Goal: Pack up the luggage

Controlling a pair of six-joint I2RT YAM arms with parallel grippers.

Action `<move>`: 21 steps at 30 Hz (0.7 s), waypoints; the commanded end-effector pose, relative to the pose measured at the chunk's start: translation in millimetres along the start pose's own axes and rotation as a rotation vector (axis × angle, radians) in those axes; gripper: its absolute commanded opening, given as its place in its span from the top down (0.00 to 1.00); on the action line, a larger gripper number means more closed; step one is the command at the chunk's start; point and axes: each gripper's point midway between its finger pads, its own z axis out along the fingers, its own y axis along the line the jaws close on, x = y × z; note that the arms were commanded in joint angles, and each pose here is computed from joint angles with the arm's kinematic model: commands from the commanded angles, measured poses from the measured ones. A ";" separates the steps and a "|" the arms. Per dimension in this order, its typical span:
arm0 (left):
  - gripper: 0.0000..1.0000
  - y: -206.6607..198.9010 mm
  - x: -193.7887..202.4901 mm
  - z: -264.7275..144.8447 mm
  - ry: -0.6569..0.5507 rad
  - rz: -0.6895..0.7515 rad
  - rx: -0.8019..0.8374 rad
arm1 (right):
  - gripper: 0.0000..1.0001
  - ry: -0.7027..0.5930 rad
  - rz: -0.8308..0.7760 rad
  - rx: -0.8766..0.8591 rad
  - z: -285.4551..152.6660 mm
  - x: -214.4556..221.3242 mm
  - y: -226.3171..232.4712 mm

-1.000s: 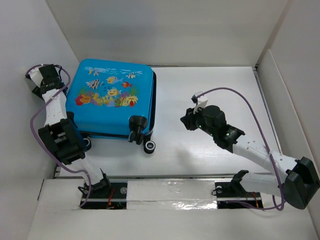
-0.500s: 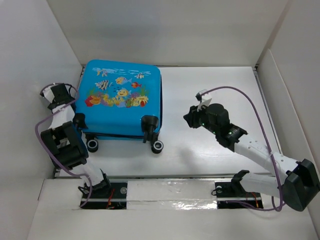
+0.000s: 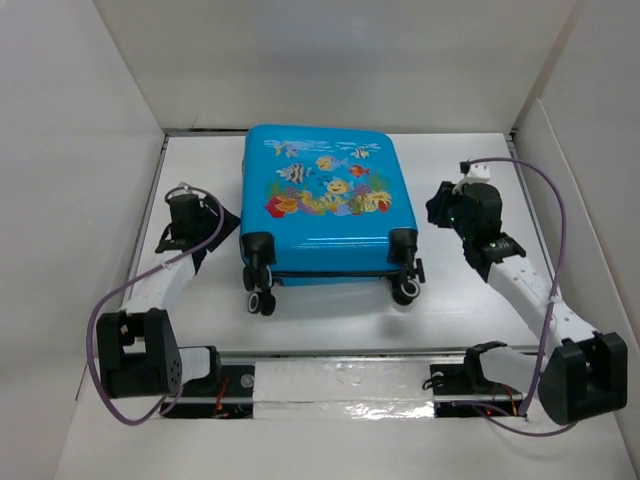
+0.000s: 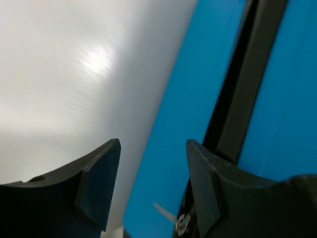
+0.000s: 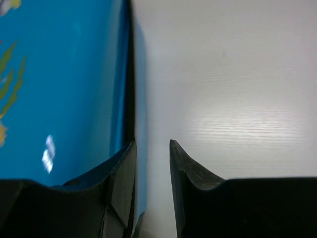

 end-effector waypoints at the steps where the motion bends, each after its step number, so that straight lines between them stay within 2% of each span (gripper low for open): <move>1: 0.47 -11.5 17.9 -13.7 0.026 -0.016 0.089 | 0.61 0.009 0.020 0.102 23.9 -25.2 -23.9; 5: 0.47 -8.5 30.6 -18.4 0.024 -0.031 0.121 | 0.61 0.130 0.004 0.155 53.5 3.0 -35.4; 7: 0.47 -11.4 33.7 -20.6 0.022 -0.041 0.155 | 0.60 0.137 0.007 0.122 67.4 5.3 -29.9; 8: 0.47 -9.2 38.2 -22.9 0.025 -0.042 0.162 | 0.60 0.182 0.007 0.117 79.8 19.5 -30.6; 11: 0.50 -19.4 50.6 -30.7 0.021 -0.006 0.200 | 0.57 0.260 -0.041 0.032 100.4 26.1 -1.1; 12: 0.52 -22.0 52.6 -32.6 0.015 0.002 0.210 | 0.57 0.338 -0.059 -0.001 112.2 50.3 11.2; 14: 0.55 -30.3 62.8 -38.4 0.026 0.029 0.245 | 0.57 0.361 -0.097 -0.100 125.6 47.1 38.7; 15: 0.56 -32.8 67.3 -39.7 0.029 0.042 0.252 | 0.57 0.410 -0.094 -0.155 134.5 64.2 51.3; 18: 0.58 -43.3 96.8 -44.4 0.074 0.097 0.283 | 0.57 0.375 -0.111 -0.301 151.4 51.3 105.1; 19: 0.58 -44.4 106.7 -45.2 0.090 0.112 0.284 | 0.57 0.427 -0.134 -0.320 157.0 69.8 118.3; 20: 0.58 -41.8 120.3 -45.5 0.115 0.124 0.280 | 0.57 0.368 -0.147 -0.355 165.4 40.8 138.8; 21: 0.58 -44.0 128.9 -46.7 0.125 0.123 0.283 | 0.57 0.365 -0.161 -0.380 170.2 36.6 149.7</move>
